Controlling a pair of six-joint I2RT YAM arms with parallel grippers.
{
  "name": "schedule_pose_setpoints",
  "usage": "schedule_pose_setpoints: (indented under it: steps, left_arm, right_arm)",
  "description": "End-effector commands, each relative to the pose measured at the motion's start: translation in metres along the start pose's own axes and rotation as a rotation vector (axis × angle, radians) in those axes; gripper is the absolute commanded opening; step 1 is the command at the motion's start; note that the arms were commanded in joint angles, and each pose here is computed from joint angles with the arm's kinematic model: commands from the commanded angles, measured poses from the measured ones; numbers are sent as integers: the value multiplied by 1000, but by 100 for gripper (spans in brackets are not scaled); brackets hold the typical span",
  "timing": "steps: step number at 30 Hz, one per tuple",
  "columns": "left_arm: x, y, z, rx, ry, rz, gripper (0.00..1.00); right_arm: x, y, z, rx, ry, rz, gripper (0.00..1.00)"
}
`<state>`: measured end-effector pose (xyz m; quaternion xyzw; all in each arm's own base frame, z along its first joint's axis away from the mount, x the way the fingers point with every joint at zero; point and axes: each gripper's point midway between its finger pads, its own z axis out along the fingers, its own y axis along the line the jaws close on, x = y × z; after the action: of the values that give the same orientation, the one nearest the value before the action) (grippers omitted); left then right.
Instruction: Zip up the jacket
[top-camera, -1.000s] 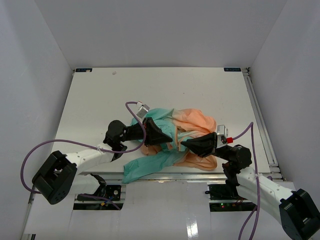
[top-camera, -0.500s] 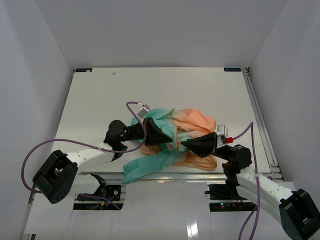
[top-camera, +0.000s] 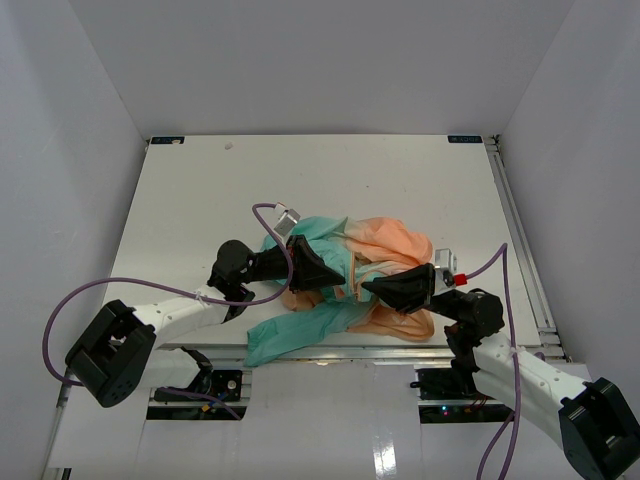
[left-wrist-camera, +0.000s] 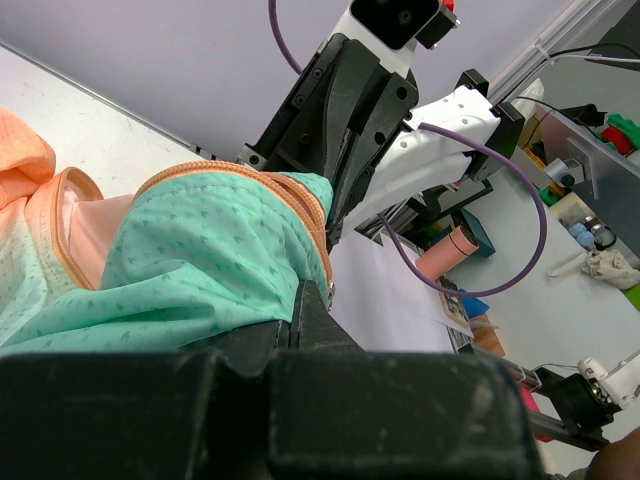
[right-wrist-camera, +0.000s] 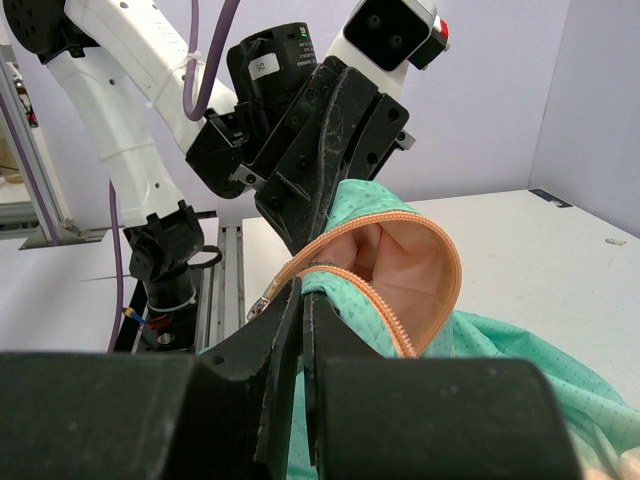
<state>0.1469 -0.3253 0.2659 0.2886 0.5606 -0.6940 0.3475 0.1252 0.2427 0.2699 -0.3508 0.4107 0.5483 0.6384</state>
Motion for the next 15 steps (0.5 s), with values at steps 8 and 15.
schedule_pose_setpoints:
  steps: [8,15]
  left_arm:
    - [-8,-10,1,27,-15,40,0]
    - [-8,-9,2,21,-15,44,0]
  right_arm:
    - [-34,10,9,-56,-97,-88,8]
    - [-32,11,10,-66,-92,-77,8]
